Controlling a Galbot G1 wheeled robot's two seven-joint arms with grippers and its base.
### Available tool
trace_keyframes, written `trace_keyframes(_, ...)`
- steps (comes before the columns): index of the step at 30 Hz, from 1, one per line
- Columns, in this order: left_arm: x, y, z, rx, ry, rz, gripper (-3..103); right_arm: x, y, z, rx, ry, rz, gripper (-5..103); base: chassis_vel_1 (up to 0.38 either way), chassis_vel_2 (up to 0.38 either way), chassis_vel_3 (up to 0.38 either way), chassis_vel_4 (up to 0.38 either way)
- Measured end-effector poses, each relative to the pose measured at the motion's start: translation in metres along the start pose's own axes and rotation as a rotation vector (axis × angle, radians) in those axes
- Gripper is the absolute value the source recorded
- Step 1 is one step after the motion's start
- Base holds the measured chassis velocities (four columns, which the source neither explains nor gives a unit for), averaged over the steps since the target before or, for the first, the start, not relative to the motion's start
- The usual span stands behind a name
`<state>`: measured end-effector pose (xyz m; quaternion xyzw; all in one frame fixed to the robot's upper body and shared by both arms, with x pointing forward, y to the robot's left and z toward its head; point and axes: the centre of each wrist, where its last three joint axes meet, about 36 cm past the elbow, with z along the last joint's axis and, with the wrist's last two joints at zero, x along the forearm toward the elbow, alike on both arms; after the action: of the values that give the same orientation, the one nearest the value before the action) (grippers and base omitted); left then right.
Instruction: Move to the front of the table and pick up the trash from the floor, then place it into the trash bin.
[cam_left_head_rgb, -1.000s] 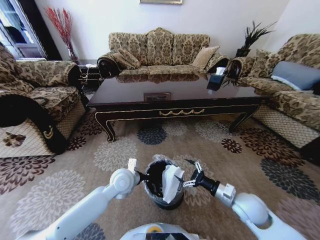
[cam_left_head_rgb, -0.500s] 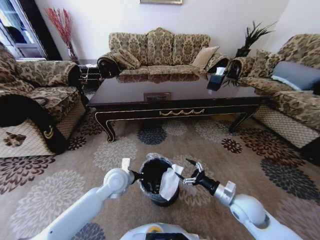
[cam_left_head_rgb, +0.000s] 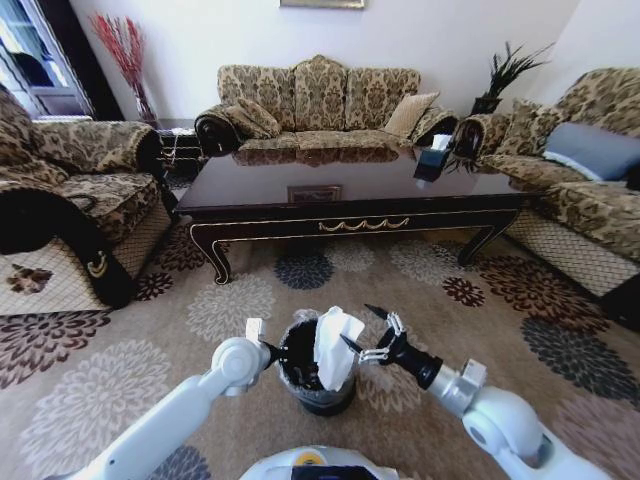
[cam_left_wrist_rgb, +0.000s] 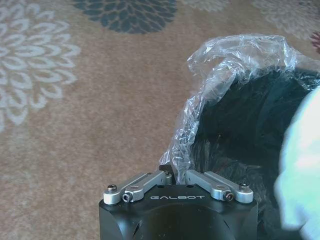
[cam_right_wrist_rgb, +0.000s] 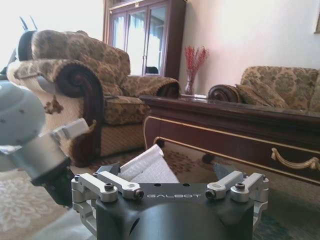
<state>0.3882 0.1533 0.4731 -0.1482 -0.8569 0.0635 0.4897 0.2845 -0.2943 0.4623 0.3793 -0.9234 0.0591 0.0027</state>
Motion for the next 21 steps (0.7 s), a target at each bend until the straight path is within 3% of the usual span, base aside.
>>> trace_keyframes(3,0.002,-0.003,0.004,-0.01,0.004,0.005,0,-0.002,-0.005,0.006,0.058,0.04,0.04,100,0.0,0.0,0.0,0.0)
trace_keyframes(10,0.001,-0.001,0.001,-0.009,-0.002,-0.006,0,-0.005,0.01,-0.001,-0.067,0.052,0.037,100,0.0,0.0,0.0,0.0)
trace_keyframes(16,0.0,-0.001,-0.001,-0.007,-0.005,-0.008,0,-0.004,0.017,-0.009,-0.042,0.121,0.12,100,0.0,0.0,0.0,0.0)
trace_keyframes(17,-0.001,0.0,-0.001,-0.006,-0.005,-0.008,0,-0.004,0.016,-0.01,0.004,0.15,0.155,100,0.0,0.0,0.0,0.0)
trace_keyframes(18,-0.001,0.0,-0.001,-0.006,-0.004,-0.01,0,-0.001,0.012,-0.013,0.119,0.191,0.188,100,0.0,0.0,0.0,0.0)
trace_keyframes(21,0.0,0.003,-0.003,-0.01,-0.006,-0.018,0,0.004,0.011,-0.024,0.205,0.247,0.199,100,0.0,0.0,0.0,0.0)
